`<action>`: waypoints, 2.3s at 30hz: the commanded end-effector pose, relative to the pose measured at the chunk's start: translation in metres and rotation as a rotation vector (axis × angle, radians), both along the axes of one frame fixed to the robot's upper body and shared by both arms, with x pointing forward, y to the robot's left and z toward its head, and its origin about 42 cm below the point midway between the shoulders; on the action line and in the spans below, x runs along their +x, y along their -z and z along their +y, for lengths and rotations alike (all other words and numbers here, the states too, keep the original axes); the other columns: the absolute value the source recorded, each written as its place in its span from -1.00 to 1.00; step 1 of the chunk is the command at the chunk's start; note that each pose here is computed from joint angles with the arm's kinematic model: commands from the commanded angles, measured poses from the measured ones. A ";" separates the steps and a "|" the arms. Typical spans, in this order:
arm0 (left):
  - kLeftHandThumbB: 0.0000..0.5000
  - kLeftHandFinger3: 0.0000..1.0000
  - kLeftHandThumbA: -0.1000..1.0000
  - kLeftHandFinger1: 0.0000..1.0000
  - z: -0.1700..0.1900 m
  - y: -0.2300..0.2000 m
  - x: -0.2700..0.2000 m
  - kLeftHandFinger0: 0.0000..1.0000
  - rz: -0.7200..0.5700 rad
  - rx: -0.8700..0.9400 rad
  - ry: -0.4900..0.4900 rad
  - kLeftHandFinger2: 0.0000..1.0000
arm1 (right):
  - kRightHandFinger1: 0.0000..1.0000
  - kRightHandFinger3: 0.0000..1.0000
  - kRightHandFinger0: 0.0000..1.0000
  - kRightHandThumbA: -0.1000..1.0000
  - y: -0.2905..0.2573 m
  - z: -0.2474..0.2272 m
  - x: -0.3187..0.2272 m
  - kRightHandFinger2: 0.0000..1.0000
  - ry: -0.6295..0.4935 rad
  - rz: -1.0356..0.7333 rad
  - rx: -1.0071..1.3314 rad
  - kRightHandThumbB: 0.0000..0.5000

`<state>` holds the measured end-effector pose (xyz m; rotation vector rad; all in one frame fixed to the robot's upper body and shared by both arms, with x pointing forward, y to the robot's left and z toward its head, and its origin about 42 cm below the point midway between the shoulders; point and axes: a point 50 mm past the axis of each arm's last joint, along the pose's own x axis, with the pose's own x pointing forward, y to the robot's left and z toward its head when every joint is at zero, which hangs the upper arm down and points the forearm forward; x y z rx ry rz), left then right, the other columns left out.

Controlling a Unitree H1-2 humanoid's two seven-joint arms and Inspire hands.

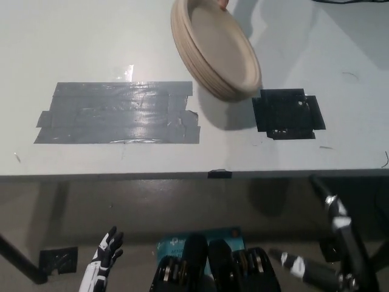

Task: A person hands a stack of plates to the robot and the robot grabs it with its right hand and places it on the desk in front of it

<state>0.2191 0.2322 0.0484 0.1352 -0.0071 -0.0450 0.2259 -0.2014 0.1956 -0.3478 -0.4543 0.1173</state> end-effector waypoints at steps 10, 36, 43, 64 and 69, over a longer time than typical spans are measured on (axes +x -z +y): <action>-0.27 1.00 1.00 1.00 0.005 -0.010 0.006 1.00 -0.089 0.016 0.006 1.00 | 1.00 1.00 1.00 1.00 -0.122 0.026 0.075 1.00 0.289 -0.502 -0.328 0.76; -0.27 1.00 1.00 1.00 0.003 -0.016 0.011 1.00 -0.098 0.023 0.008 1.00 | 1.00 1.00 1.00 1.00 -0.111 0.091 0.224 1.00 0.264 -0.303 -0.462 0.68; -0.25 1.00 1.00 1.00 0.004 -0.015 0.011 1.00 -0.100 0.020 0.010 1.00 | 1.00 1.00 1.00 1.00 -0.110 0.096 0.249 1.00 0.279 -0.265 -0.496 0.69; -0.17 1.00 1.00 1.00 0.005 -0.019 0.015 1.00 -0.114 0.017 0.010 1.00 | 1.00 1.00 1.00 0.55 -0.097 0.114 0.279 1.00 0.373 -0.266 -0.640 1.00; -0.19 1.00 1.00 1.00 0.004 -0.018 0.015 1.00 -0.116 0.013 0.011 1.00 | 1.00 1.00 1.00 0.48 -0.099 0.123 0.275 1.00 0.282 -0.276 -0.667 1.00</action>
